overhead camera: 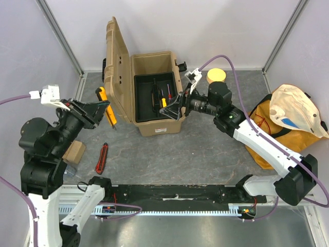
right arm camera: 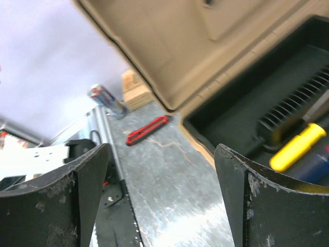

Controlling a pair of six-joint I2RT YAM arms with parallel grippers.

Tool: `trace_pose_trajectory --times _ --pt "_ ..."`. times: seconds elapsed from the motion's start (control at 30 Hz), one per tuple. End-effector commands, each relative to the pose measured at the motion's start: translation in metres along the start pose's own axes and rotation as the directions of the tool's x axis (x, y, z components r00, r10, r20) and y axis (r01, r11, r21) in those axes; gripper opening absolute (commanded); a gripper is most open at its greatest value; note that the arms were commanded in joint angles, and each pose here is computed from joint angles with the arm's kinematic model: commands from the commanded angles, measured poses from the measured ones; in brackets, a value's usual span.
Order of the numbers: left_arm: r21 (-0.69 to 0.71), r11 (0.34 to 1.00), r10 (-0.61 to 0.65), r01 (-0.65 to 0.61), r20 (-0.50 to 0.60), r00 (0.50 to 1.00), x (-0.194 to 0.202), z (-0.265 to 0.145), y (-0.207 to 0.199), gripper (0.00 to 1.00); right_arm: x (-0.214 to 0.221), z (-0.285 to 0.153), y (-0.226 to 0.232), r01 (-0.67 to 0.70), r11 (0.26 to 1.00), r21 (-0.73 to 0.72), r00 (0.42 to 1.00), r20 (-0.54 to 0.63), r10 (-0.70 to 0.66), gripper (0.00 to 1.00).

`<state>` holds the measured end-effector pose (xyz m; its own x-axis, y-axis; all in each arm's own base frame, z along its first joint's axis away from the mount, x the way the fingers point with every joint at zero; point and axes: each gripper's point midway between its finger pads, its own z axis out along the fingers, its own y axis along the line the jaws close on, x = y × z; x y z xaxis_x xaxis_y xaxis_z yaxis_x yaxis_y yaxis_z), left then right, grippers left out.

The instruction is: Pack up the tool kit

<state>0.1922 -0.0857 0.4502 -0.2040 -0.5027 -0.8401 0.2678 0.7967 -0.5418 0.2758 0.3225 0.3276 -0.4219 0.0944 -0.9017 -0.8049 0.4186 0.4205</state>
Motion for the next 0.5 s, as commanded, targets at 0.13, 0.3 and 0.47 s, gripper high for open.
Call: trace_pose_trajectory --times 0.13,0.3,0.47 --pt "0.527 0.849 0.049 -0.034 -0.015 0.999 -0.012 -0.003 -0.098 0.02 -0.071 -0.013 0.109 0.114 0.913 -0.392 0.977 0.209 -0.032 0.93" --pt "0.608 0.792 0.012 0.045 -0.089 0.996 -0.004 0.006 -0.108 0.02 -0.09 -0.021 0.149 0.145 0.828 -0.541 0.964 0.266 0.005 0.97" --pt "0.626 0.775 -0.011 0.081 -0.114 0.993 -0.004 0.009 -0.112 0.02 -0.1 -0.017 0.169 0.158 0.783 -0.601 0.958 0.285 0.026 0.98"
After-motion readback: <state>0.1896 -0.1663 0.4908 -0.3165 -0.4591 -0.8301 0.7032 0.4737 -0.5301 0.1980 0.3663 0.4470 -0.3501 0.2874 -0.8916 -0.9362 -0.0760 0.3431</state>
